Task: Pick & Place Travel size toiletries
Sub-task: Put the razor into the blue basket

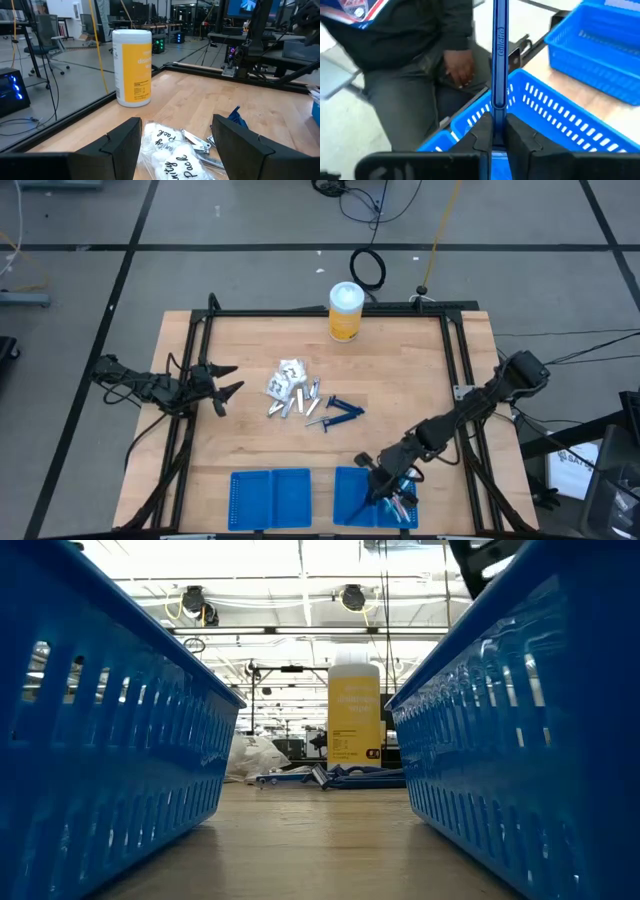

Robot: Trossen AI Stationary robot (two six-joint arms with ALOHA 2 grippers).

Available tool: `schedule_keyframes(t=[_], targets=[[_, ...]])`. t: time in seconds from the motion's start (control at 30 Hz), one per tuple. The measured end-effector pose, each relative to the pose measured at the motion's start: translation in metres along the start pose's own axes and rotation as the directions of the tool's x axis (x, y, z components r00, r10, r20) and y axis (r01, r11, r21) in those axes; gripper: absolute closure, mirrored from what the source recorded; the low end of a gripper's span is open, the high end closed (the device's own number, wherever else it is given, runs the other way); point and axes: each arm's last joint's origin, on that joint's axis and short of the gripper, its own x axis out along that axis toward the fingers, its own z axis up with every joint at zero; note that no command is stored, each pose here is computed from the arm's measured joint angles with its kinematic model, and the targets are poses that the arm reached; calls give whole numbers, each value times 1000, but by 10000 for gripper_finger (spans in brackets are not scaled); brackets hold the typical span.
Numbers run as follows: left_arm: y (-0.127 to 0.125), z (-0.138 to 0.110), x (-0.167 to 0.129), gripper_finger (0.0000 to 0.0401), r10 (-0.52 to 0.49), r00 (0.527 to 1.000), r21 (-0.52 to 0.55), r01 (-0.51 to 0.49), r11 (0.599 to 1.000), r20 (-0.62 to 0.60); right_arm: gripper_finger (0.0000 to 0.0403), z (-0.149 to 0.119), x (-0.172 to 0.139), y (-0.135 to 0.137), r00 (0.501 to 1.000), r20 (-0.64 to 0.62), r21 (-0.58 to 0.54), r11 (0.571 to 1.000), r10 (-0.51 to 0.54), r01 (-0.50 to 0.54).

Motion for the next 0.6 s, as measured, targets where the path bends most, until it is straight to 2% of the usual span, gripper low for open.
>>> schedule_keyframes(t=[0.13, 0.27, 0.6], targets=[[0, 0, 0, 162, 0, 1000, -1, 0, 1000, 1, 382, -10, 6, -14, 998, -37, 16, 999, 46, -45], [0, 0, 0, 162, 0, 1000, -1, 0, 1000, 1, 375, -18, 11, -27, 998, -47, 46, 998, 44, -42], [0, 0, 0, 162, 0, 1000, -1, 0, 1000, 1, 329, -11, 6, -32, 1000, 3, 82, 996, 29, -29]])
